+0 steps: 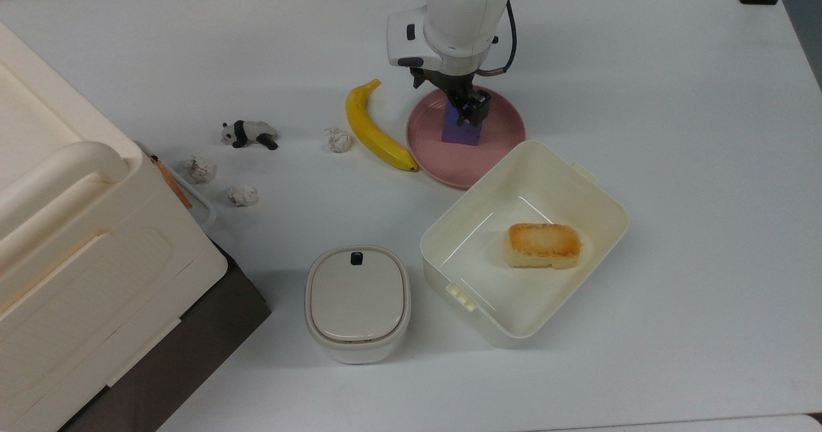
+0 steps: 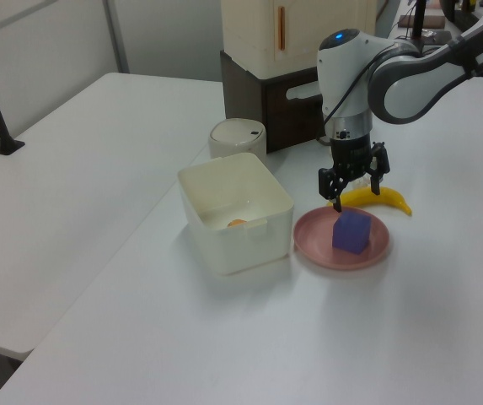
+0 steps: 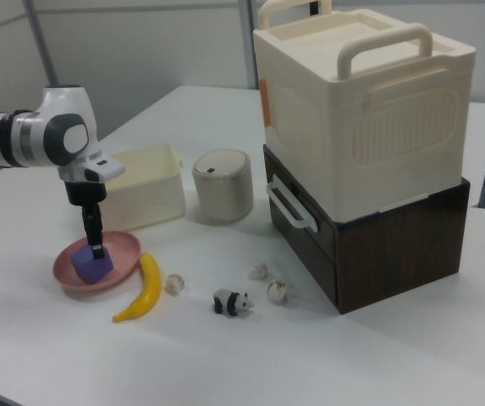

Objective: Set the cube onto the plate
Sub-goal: 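Open the gripper to release the cube and raise away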

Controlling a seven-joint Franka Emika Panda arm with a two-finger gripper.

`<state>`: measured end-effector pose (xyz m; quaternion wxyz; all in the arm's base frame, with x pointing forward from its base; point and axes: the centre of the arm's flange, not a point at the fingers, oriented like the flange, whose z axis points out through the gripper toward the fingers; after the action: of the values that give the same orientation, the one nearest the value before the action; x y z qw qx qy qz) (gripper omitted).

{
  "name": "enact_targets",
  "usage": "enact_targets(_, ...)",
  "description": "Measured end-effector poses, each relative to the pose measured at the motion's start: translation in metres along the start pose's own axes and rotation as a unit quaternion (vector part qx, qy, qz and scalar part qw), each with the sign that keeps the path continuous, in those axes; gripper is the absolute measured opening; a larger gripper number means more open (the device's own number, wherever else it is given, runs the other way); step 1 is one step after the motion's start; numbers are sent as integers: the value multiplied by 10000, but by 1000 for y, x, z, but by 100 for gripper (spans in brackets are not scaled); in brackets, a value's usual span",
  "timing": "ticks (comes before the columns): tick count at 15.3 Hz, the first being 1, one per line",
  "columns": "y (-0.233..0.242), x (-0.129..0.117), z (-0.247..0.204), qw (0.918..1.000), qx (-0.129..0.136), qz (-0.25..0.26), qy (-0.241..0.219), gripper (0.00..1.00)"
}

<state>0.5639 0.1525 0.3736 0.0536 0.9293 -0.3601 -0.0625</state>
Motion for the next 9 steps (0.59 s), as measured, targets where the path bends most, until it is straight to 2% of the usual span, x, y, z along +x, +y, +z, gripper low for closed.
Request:
enact_targets(3,19,17,-25,9994,-257,-177,-175,100)
enact_targets(6,63,56,-85,9971,-232,-666,-283,100)
enact_targets(9,117,77,-151,9905,-67,-1341,-304,100)
